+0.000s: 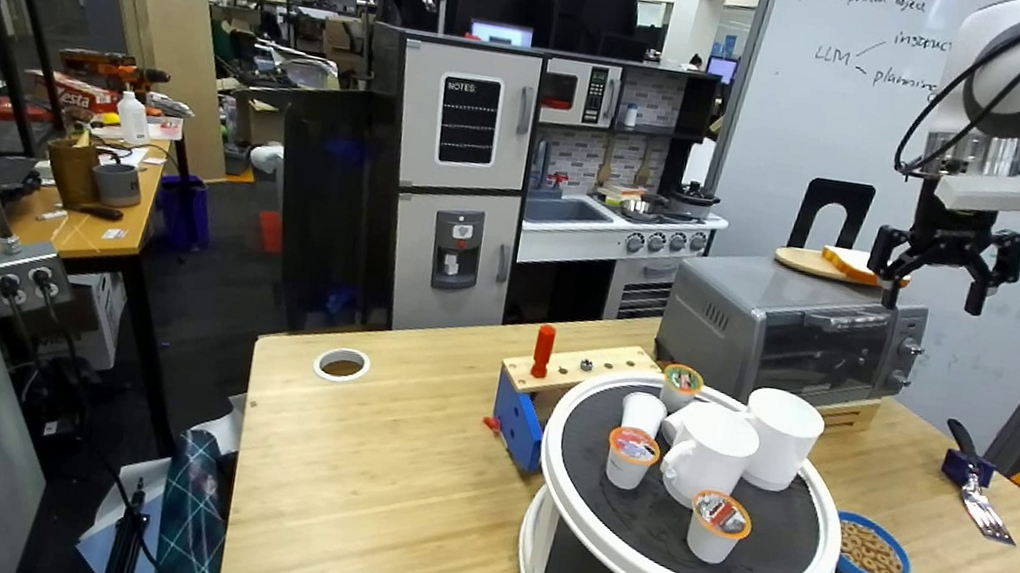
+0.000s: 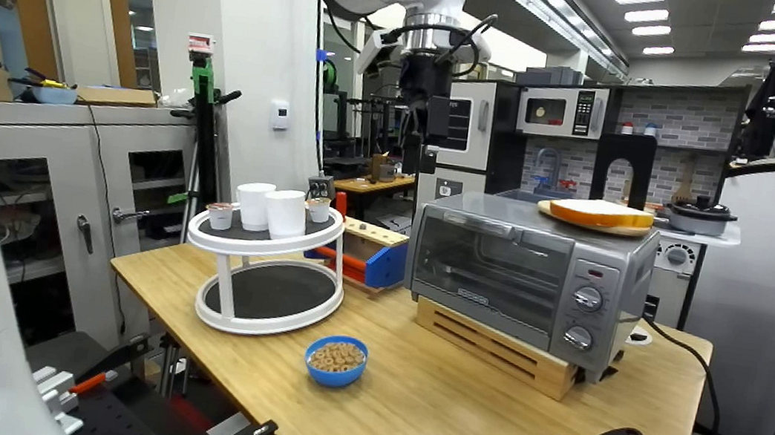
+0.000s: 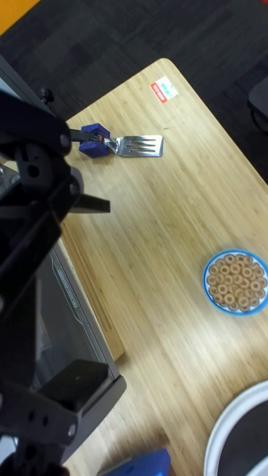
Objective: Open the oven door, place the mug on the right inside the oven
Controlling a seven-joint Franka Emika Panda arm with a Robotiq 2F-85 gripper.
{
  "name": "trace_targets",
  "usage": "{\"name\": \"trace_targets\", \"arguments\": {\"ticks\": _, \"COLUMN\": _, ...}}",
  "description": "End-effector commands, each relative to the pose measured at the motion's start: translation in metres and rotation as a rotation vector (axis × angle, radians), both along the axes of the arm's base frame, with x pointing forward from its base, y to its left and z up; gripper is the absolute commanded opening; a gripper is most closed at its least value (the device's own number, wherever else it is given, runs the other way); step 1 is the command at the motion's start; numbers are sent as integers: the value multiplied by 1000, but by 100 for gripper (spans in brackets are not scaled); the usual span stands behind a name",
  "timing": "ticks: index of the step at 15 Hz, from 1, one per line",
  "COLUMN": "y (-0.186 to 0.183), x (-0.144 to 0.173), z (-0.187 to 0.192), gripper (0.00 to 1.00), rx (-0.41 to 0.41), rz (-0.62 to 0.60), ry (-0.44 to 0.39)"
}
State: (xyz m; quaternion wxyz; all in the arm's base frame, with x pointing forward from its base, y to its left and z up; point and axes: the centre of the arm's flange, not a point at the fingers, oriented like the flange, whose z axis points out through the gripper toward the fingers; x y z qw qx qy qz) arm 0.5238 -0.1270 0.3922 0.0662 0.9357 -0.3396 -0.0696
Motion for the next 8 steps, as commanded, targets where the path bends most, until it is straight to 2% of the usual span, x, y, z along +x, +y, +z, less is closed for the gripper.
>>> {"name": "trace_targets", "arguments": {"ticks": 1, "y": -2, "x": 20, "z": 9, "gripper": 100, "rx": 45, "rz": -129, "ry": 34}}
{"name": "trace_targets", "arguments": {"ticks": 5, "y": -16, "x": 23, "z": 3, "gripper": 100, "rx": -21, "rz": -323, "ry": 87}}
{"name": "trace_targets", "arguments": {"ticks": 8, "y": -16, "x": 17, "z": -3, "gripper": 100, "rx": -17, "rz": -291, "ry": 56}}
